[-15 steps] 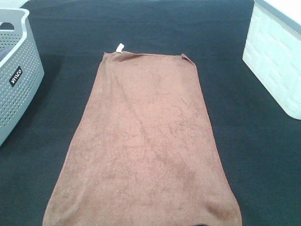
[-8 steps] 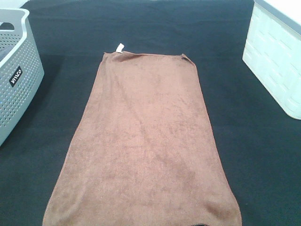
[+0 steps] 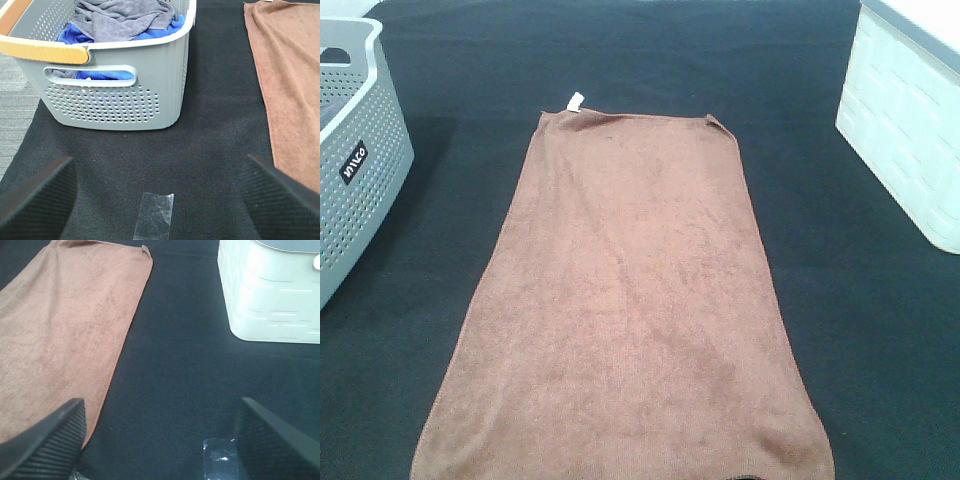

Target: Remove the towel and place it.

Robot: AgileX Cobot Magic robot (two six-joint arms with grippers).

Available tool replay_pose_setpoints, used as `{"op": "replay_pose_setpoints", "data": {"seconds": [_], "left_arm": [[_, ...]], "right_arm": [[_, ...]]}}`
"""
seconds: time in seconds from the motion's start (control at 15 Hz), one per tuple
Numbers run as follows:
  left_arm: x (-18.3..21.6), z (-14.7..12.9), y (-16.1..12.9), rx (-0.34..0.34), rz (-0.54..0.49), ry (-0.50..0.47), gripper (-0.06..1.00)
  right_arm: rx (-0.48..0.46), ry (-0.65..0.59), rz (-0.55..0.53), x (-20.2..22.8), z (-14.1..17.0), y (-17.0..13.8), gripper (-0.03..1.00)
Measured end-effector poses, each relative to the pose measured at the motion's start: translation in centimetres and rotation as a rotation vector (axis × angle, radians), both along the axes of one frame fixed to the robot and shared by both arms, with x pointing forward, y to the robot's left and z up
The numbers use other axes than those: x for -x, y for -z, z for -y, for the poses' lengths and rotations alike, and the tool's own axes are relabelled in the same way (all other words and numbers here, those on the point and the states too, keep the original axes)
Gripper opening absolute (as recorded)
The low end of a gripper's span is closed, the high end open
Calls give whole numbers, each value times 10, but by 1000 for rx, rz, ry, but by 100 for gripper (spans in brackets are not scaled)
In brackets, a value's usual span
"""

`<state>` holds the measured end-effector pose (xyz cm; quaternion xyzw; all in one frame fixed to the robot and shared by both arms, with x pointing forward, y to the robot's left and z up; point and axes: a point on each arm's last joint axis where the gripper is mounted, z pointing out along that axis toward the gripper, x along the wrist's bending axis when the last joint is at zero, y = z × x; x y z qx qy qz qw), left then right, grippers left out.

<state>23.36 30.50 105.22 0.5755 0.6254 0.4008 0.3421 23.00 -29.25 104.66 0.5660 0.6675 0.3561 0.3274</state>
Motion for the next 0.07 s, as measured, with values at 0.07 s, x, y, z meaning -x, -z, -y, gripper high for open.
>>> {"op": "replay_pose_setpoints", "data": {"seconds": [0.07], "left_arm": [[0, 0, 0, 0, 0, 0, 83]], "right_arm": [[0, 0, 0, 0, 0, 0, 75]]}}
